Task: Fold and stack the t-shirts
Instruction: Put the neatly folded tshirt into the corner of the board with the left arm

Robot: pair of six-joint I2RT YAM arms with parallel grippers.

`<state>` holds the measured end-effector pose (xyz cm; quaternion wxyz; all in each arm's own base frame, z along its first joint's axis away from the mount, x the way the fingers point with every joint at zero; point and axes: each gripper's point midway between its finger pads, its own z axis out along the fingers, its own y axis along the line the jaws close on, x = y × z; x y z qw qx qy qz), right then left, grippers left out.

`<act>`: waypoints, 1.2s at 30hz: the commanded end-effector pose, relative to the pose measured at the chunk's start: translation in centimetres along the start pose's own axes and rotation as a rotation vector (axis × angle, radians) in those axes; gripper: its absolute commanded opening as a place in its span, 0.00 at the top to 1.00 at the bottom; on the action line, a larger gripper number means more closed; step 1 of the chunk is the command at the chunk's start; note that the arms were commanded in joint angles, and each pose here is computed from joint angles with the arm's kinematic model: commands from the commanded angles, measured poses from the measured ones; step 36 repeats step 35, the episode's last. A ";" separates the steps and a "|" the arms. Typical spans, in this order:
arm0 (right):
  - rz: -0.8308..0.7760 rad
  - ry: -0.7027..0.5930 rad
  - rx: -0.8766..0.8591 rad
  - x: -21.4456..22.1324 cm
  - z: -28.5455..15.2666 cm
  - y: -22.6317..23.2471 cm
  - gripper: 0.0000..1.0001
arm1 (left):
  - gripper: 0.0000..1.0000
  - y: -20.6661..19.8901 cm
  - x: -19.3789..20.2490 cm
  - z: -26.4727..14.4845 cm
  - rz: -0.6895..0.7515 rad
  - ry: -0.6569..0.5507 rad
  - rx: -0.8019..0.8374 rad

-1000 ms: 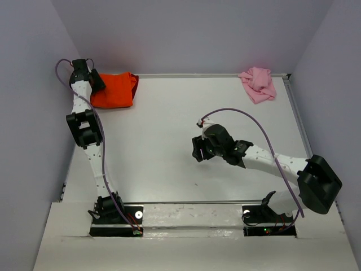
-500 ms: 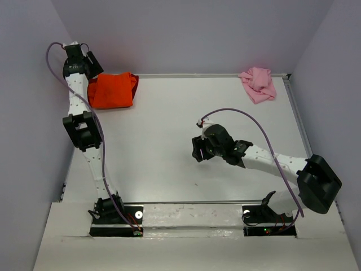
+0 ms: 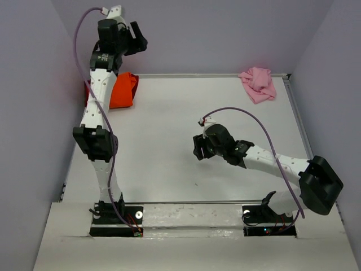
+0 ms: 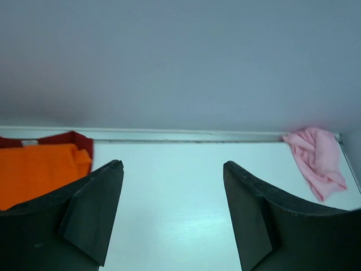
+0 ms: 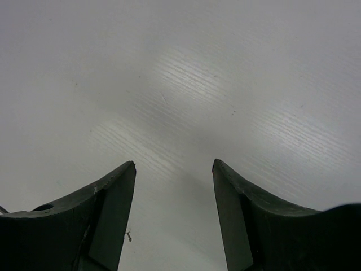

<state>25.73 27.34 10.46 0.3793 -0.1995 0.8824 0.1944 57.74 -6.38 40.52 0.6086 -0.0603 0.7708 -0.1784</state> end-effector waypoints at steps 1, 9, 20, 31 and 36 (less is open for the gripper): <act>0.024 -0.143 0.012 -4.1 -1.4 0.4 0.37 | 0.19 -6.7 5.7 0.9 0.071 0.100 0.109; 0.047 -0.238 0.081 -7.8 -3.0 -0.9 0.36 | 0.18 -12.0 16.3 -2.8 0.280 0.107 0.014; 0.236 -0.263 0.291 -11.8 -2.3 -11.3 0.30 | 0.14 -9.4 24.5 -11.9 0.448 0.141 -0.155; 0.215 -0.290 0.383 -9.7 -0.9 -13.8 0.28 | 0.01 -11.6 23.9 -13.9 0.404 0.109 -0.142; 0.215 -0.282 0.395 -9.2 -0.8 -14.1 0.30 | 0.01 -11.6 23.8 -13.9 0.406 0.115 -0.150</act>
